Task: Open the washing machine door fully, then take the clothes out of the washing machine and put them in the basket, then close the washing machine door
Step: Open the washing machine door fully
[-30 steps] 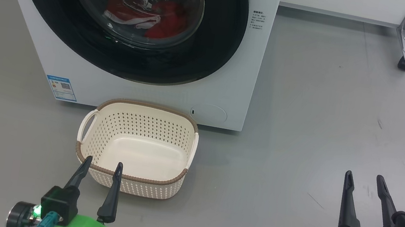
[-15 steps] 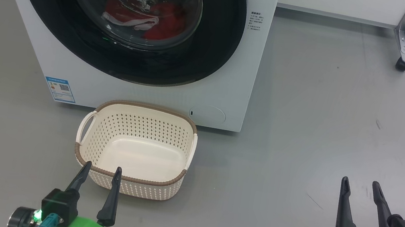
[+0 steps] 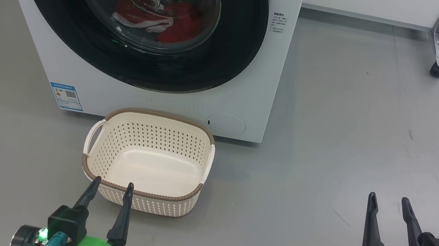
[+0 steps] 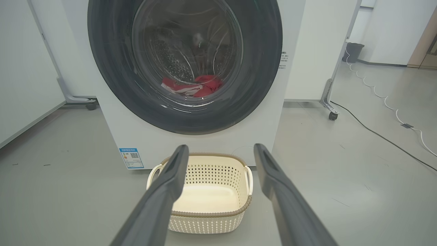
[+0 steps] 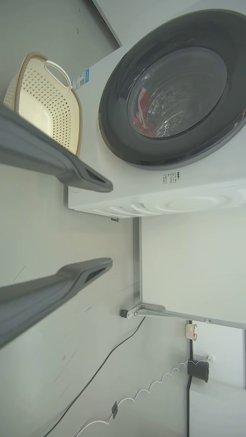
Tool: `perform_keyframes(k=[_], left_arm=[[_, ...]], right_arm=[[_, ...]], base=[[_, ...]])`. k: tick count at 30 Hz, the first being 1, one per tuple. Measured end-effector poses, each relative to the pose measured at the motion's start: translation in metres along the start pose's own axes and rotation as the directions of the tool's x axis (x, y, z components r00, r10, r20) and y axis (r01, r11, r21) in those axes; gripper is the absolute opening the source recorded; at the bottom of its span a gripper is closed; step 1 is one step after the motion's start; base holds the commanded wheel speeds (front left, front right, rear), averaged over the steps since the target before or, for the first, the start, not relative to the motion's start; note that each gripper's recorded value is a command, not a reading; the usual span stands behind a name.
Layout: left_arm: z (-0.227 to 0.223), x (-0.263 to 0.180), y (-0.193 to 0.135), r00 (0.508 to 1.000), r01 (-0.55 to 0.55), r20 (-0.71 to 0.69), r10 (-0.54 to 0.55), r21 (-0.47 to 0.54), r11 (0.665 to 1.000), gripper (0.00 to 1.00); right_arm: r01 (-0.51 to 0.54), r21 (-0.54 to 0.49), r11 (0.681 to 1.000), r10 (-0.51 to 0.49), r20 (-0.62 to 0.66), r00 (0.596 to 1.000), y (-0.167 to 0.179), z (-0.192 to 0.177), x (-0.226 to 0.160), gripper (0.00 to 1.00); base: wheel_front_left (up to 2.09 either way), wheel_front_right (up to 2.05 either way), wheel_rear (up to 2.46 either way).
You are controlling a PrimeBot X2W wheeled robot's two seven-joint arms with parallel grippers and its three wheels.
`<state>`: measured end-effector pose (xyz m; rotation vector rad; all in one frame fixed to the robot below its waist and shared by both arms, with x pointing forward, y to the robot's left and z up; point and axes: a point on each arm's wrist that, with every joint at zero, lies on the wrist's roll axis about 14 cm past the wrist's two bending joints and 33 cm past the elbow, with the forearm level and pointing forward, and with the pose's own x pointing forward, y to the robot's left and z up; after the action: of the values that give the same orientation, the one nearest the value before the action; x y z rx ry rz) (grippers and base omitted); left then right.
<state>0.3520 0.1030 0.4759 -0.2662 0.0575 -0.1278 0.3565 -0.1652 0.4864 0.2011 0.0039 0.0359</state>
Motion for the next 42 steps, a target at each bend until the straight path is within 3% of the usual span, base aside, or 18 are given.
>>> perform_keyframes(k=[39, 40, 41, 42], left_arm=[[-0.005, 0.000, -0.001, 1.000, -0.004, -0.017, 0.004, -0.014, 1.000, 1.00], [-0.006, 0.000, -0.001, 1.000, -0.006, -0.019, 0.005, -0.015, 1.000, 1.00], [-0.006, 0.001, 0.000, 1.000, -0.007, -0.020, 0.007, -0.016, 1.000, 1.00], [-0.006, 0.001, 0.000, 1.000, -0.009, -0.020, 0.008, -0.016, 1.000, 1.00]], right_arm=[[-0.024, -0.019, 1.000, 0.023, -0.026, 0.999, 0.002, -0.007, 0.009, 1.00], [-0.032, -0.018, 0.999, 0.032, -0.027, 0.999, 0.003, -0.008, 0.011, 0.91], [-0.036, -0.017, 0.999, 0.036, -0.024, 0.999, 0.004, -0.007, 0.013, 0.59], [-0.044, -0.013, 0.999, 0.044, -0.019, 0.999, 0.006, -0.005, 0.016, 0.43]], base=[[0.00, 0.00, 0.00], [0.00, 0.00, 0.00], [0.00, 0.00, 0.00], [0.00, 0.00, 0.00]])
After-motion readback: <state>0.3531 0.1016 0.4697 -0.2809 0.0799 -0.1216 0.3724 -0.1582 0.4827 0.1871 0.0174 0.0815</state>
